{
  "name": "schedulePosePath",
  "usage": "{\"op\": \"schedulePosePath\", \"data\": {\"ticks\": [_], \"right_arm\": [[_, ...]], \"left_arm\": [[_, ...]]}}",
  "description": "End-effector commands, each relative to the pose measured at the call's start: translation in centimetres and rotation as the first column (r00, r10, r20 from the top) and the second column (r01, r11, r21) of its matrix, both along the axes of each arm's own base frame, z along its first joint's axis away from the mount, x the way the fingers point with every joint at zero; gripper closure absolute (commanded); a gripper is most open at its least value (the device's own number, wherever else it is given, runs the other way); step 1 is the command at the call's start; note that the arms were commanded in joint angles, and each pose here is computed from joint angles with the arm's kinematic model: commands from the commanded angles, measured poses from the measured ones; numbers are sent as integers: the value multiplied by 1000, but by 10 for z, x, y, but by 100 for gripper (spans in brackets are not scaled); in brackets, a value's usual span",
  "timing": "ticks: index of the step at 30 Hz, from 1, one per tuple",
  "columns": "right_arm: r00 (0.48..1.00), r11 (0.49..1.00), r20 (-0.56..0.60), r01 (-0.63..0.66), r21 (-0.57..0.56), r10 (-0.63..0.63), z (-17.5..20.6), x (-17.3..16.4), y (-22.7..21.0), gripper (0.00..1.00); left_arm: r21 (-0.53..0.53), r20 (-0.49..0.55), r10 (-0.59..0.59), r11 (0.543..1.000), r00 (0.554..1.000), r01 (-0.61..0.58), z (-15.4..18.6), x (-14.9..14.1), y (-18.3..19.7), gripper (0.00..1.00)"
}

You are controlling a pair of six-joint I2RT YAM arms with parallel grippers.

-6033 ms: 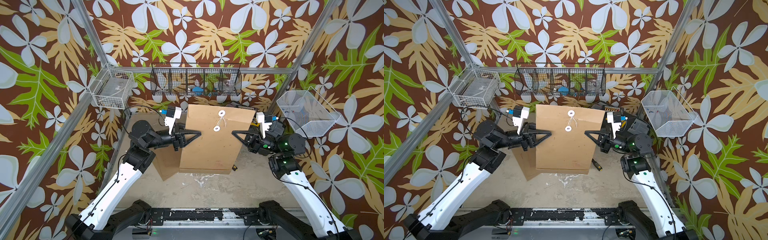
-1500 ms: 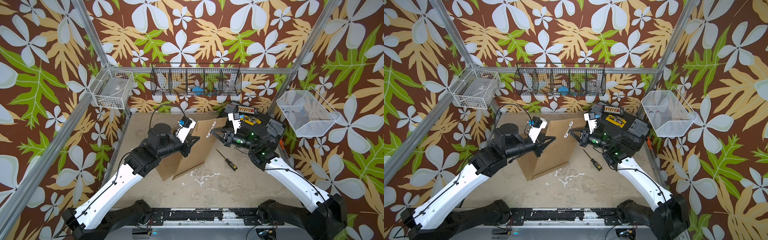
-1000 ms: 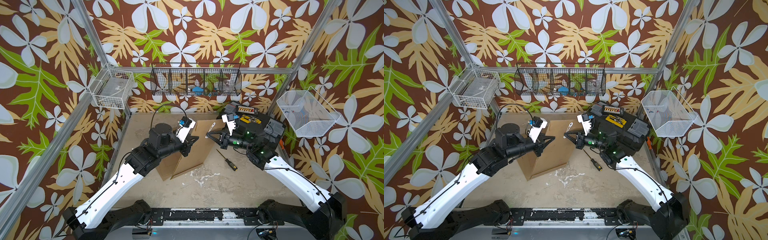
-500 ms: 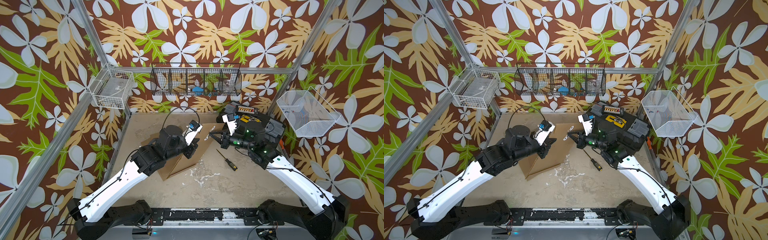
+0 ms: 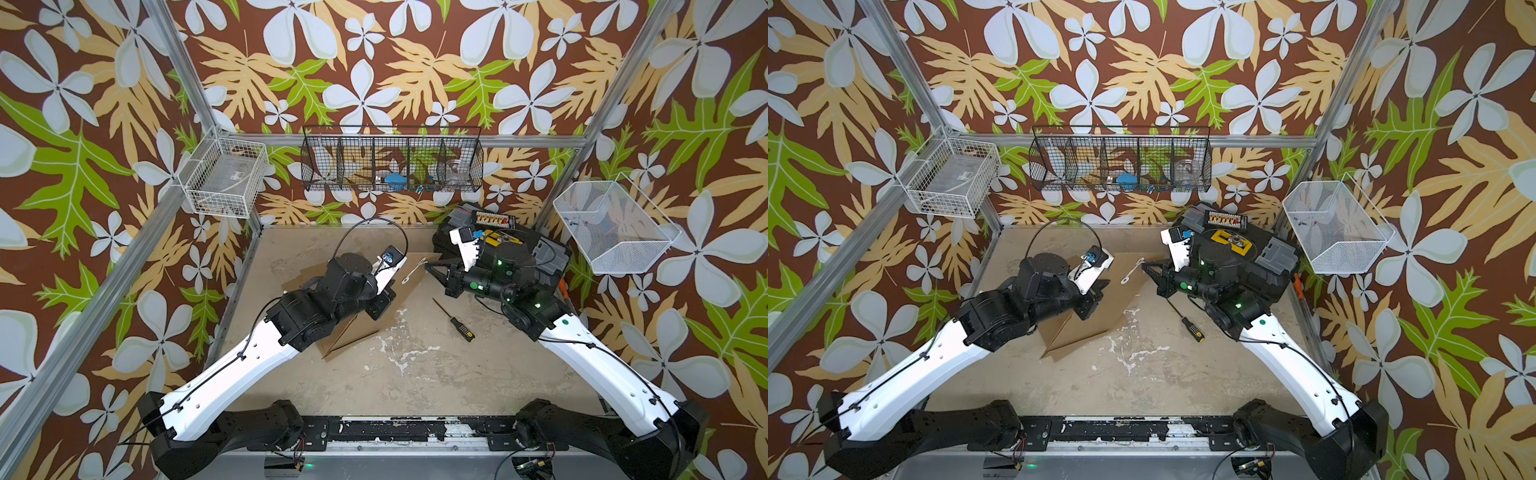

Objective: Open the file bag

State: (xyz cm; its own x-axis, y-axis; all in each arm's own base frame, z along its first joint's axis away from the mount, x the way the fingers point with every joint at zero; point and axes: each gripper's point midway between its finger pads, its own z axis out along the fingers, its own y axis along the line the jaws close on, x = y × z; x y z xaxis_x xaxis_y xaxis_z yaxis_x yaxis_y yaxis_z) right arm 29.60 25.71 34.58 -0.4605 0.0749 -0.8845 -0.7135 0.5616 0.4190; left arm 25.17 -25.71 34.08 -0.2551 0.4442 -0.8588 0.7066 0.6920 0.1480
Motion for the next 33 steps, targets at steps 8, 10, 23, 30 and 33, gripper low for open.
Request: {"op": "schedulePosePath", "data": {"ticks": [8, 10, 23, 30, 33], "right_arm": [[998, 1000, 66, 3, -14, -2, 11, 4, 0, 100], [997, 1000, 76, 6, -17, -5, 11, 4, -1, 100], [974, 978, 117, 203, -50, -196, 10, 15, -32, 100], [971, 971, 101, 227, -75, -219, 3, 16, -36, 100], [977, 980, 120, 188, -73, -178, 4, 13, -31, 100]], "left_arm": [[38, -5, -47, 998, 999, 47, -8, -3, -6, 100], [41, -5, -45, 998, 999, 45, -10, -3, -6, 100], [23, -13, -38, 999, 999, 38, -10, -4, -6, 100], [-49, -11, -55, 997, 998, 54, 1, -10, -9, 100], [-101, -8, -67, 993, 998, 65, 7, -13, -12, 100]]}}
